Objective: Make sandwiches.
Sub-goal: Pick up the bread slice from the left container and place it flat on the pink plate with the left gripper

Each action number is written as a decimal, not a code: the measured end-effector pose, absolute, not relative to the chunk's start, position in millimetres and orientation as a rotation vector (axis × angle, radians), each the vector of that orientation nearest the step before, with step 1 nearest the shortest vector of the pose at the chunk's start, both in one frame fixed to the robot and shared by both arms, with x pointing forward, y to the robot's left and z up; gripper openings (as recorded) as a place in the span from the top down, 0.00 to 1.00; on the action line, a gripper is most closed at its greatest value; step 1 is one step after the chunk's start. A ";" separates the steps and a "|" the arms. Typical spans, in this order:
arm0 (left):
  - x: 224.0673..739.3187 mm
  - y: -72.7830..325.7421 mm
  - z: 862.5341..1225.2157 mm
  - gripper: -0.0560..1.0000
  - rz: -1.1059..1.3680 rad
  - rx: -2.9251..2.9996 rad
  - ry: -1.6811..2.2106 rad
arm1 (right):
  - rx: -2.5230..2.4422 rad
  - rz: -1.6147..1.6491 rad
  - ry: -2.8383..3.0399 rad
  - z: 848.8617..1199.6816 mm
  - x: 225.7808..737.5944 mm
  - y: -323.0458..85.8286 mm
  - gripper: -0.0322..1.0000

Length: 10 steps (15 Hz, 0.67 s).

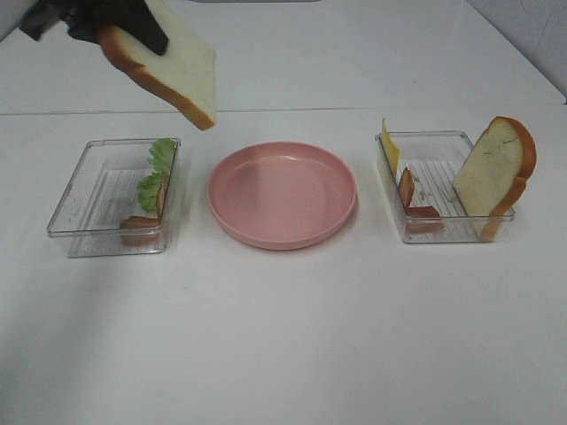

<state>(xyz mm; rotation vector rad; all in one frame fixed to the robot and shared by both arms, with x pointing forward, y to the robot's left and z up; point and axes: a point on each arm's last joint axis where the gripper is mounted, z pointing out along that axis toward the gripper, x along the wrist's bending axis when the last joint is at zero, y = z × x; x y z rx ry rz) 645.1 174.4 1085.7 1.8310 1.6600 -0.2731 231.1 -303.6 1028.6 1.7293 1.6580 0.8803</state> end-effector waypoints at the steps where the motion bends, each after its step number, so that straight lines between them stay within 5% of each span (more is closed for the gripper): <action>1: 650.9 159.5 1072.8 0.76 -0.319 1.850 1.642 | 1.729 0.880 1.658 1028.6 231.1 -303.6 0.04; 10: 701.1 51.9 985.4 0.76 -0.498 1.924 1.634 | 1.729 0.880 1.658 1028.6 231.1 -303.6 0.04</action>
